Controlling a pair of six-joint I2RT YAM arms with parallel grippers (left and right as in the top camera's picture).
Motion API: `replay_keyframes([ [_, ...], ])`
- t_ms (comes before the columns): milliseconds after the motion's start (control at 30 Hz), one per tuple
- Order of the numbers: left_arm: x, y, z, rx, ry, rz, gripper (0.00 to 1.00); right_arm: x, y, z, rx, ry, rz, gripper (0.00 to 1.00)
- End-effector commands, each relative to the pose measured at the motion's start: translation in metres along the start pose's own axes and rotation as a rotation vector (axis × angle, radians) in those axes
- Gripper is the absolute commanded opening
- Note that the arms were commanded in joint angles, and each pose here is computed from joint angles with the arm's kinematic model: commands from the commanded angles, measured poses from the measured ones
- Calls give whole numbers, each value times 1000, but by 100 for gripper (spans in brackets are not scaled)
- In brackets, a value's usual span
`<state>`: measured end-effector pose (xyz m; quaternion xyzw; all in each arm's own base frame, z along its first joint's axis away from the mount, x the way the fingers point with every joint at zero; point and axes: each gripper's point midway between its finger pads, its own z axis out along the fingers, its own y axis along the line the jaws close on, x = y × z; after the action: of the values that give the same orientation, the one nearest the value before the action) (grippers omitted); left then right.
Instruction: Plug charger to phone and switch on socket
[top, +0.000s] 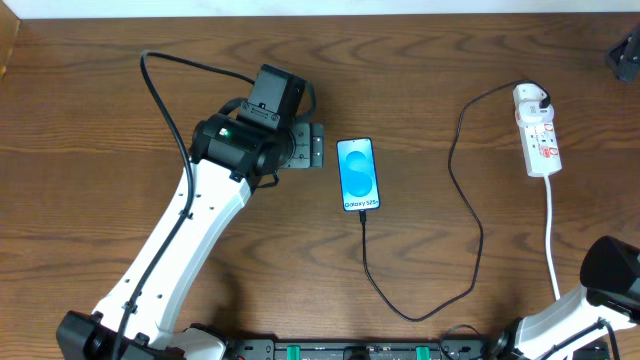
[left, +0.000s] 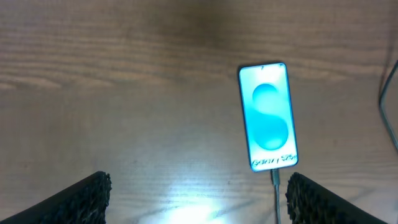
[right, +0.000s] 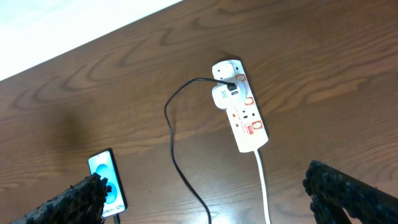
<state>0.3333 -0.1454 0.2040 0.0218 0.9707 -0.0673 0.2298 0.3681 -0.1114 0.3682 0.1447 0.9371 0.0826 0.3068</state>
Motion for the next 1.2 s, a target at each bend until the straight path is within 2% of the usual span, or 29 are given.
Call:
replay_keyframes([
  [0,2,8,-7,-31,-10,6,90,1,0,0,3,3,9,99],
  [333,32,56,-17,-205,-88,4,90,1,0,0,3,3,9,99],
  [567,46,82,-17,-214,-266,-60,90,1,0,0,3,3,9,99],
  [900,28,120,-30,-130,-749,-253,90,1,0,0,3,3,8,99],
  [1167,24,139,-74,-28,-1218,-354,90,1,0,0,3,3,8,99],
])
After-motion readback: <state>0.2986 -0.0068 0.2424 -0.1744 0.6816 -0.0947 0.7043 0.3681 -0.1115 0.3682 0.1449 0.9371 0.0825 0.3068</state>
